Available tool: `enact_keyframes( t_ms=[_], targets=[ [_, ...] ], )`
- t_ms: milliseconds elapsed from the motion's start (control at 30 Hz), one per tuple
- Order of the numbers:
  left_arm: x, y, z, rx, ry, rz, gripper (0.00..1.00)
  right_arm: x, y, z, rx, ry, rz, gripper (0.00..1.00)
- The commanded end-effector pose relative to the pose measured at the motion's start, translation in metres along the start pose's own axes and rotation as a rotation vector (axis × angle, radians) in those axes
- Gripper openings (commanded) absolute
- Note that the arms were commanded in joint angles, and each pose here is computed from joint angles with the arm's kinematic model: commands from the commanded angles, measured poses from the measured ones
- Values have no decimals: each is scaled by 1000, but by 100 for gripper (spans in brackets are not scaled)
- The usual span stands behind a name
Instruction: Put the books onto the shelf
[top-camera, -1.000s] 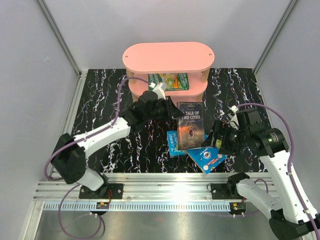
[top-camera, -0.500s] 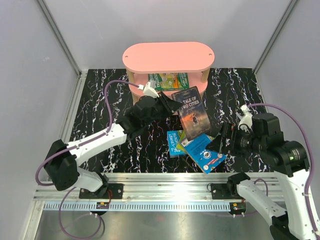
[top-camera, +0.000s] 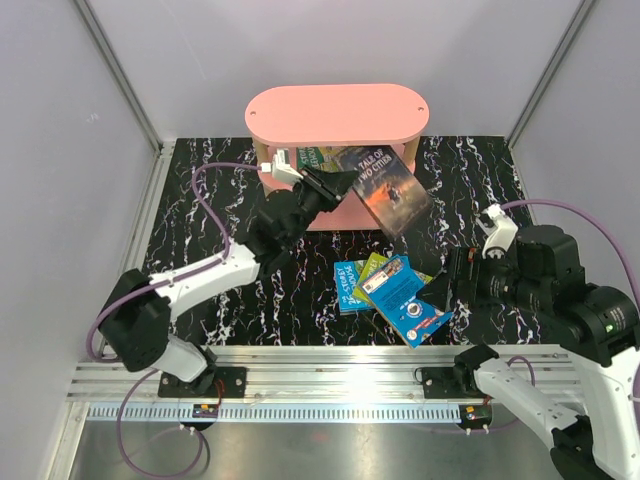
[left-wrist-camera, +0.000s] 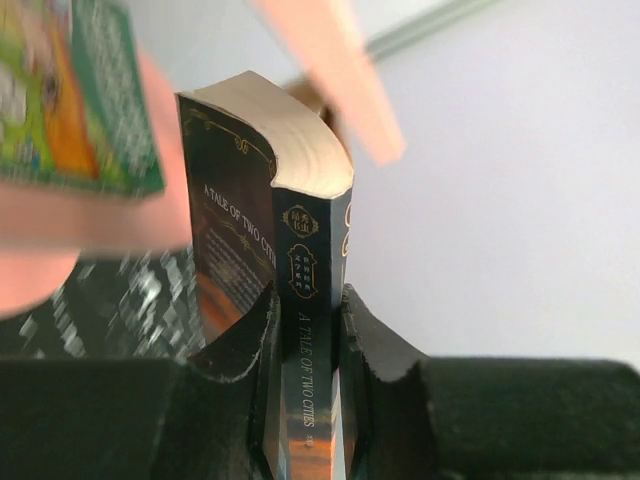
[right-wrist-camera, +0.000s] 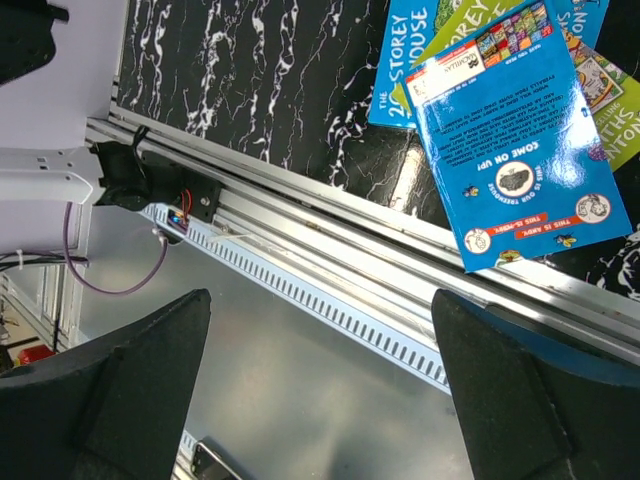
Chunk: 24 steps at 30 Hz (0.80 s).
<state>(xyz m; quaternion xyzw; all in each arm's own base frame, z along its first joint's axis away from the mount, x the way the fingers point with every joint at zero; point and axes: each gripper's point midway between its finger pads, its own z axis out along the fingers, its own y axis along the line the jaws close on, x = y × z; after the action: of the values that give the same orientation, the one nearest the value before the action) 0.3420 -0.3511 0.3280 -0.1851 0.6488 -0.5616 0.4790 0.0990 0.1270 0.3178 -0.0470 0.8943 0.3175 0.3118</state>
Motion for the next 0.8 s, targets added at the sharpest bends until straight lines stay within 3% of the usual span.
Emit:
enact_keyframes(
  t_ms=[0,133,267,533,767],
  targets=[
    [-70,-94,-4,403,-224,-189,0,35,-19,-14,109,158,0,100],
    [-48,-107,18,465,-113,-170,0,31,-18,-10,110,161,-21,100],
    [-52,-98,23,455,-164,-186,0,28,-18,-9,112,156,-44,100],
    [-78,-72,24,327,-321,-179,0,26,-19,-4,119,164,-72,100],
    [-120,-15,-1,74,-629,-264,0,24,-21,2,126,172,-83,100]
  ],
)
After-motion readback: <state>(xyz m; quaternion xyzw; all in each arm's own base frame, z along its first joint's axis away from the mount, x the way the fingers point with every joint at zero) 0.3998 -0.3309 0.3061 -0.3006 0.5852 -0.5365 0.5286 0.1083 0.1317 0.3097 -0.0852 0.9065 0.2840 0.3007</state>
